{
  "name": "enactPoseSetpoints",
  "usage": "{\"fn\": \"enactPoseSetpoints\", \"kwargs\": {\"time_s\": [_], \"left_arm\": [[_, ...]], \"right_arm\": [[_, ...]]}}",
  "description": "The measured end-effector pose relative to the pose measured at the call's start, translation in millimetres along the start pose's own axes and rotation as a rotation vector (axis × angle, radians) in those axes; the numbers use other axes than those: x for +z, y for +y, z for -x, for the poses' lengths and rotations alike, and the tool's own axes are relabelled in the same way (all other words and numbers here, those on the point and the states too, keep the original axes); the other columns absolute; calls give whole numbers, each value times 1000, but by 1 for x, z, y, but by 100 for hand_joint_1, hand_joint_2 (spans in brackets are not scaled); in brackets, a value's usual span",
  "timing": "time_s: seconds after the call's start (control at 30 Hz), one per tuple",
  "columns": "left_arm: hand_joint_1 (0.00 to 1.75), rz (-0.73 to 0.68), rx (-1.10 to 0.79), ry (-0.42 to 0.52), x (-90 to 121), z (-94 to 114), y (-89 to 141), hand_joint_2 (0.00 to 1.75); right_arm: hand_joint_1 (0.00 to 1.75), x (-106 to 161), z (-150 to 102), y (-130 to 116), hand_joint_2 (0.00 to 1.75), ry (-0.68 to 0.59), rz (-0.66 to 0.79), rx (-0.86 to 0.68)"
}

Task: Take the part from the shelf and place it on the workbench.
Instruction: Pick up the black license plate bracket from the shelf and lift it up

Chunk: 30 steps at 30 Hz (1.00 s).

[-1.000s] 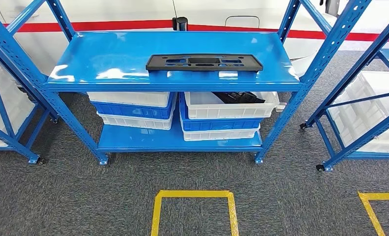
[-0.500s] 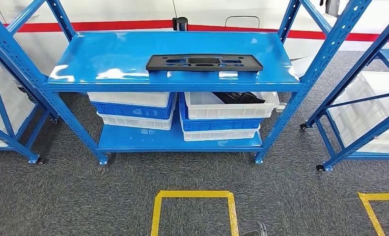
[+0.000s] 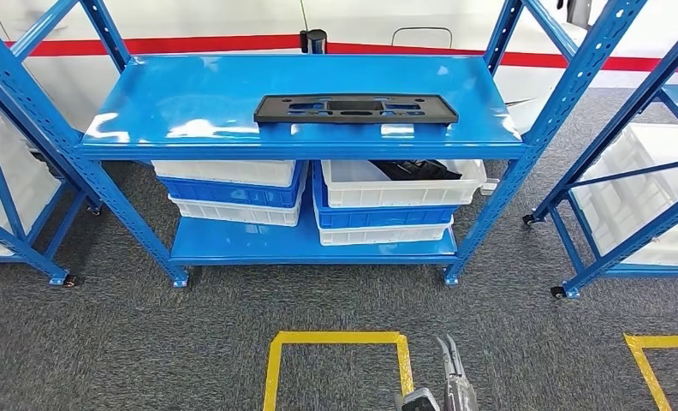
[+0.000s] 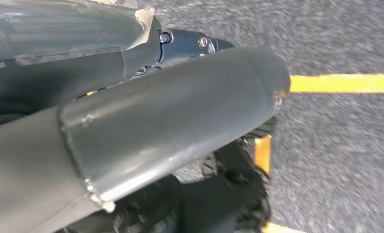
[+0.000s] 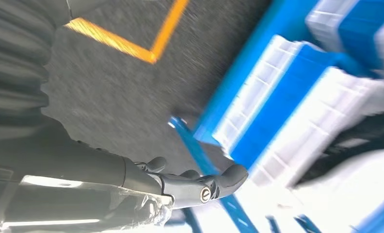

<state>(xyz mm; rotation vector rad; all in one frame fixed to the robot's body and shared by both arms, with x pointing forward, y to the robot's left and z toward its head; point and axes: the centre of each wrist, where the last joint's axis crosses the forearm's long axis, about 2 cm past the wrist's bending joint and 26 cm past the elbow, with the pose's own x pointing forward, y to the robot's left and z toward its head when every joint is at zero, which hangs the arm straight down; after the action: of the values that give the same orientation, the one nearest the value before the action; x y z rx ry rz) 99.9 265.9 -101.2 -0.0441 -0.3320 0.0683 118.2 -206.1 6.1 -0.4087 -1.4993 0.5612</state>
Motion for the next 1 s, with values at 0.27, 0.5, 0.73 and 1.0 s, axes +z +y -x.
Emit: {"fn": "enactPoseSetpoints", "kwargs": {"time_s": [0.27,0.5,0.73,1.0], "left_arm": [[0,86,-6,-71,0,-23,-36,0],[0,173,-20,-141,2,-48,-70,0],[0,241,-50,-189,7,-69,-96,0],[0,294,-76,-229,11,-86,-113,0]], "right_arm": [[0,-21,-31,-19,175,-227,66,191],[0,-48,-60,-44,175,-421,185,377],[0,-88,-85,-74,175,-560,308,577],[0,-121,-118,-83,175,-616,386,678]]}}
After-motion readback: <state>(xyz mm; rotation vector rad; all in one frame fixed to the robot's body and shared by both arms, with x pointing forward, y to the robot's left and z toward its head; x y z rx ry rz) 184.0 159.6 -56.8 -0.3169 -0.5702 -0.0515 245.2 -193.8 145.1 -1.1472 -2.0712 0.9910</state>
